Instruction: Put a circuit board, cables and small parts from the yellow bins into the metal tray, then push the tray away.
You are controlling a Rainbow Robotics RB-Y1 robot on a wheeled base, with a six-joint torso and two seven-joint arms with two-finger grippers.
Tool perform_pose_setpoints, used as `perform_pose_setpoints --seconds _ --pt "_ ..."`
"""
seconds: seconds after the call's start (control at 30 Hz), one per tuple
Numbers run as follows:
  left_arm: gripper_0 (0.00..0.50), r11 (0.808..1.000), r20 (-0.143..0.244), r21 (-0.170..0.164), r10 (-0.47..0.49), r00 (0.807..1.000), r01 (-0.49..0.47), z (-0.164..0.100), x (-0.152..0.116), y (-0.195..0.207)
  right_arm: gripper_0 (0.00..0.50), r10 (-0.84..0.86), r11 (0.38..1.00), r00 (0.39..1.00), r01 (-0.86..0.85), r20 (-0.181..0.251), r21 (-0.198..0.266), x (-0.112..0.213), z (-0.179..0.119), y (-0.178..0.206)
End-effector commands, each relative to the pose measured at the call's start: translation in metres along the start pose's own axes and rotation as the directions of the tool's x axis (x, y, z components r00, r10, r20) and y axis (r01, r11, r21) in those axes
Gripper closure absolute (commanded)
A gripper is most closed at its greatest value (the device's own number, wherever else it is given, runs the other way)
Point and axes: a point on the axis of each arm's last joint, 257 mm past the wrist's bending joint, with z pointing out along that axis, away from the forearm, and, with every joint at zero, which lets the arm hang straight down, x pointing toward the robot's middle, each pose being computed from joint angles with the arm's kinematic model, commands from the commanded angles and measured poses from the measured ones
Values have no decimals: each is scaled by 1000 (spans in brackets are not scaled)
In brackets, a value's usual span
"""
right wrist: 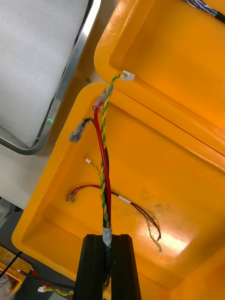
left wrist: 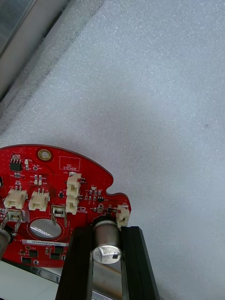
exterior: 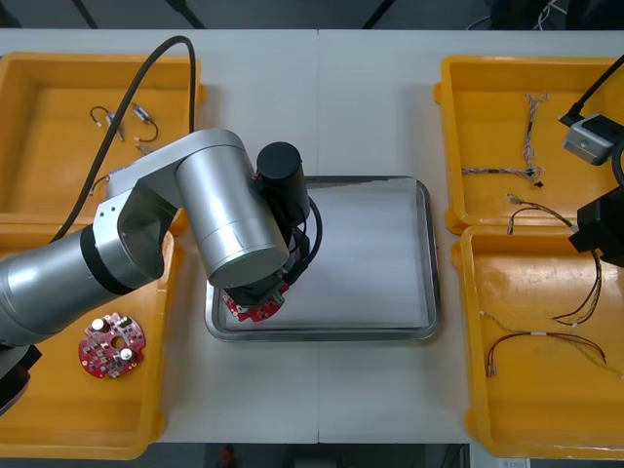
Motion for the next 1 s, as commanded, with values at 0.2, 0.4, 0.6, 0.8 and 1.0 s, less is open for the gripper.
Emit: perform_pose_setpoints --seconds 0.2,0.4,0.6,0.8,1.0 --pt "497 998 -18 56 44 999 -43 2 16 -26 500 -42 998 998 40 47 43 -13 -18 -5" --pt "499 998 -23 45 45 999 -44 5 19 -22 500 -42 998 998 40 47 43 -13 -18 -5" --pt "404 998 -27 52 45 999 -43 7 19 -22 500 -42 998 998 40 47 43 -13 -18 -5" --pt "255 996 -12 75 41 999 -40 8 16 -27 500 -42 998 998 40 47 43 -13 -18 -5" --pt "49 996 -2 80 40 999 -40 9 13 -27 500 -42 998 998 40 47 43 -13 -18 -5"
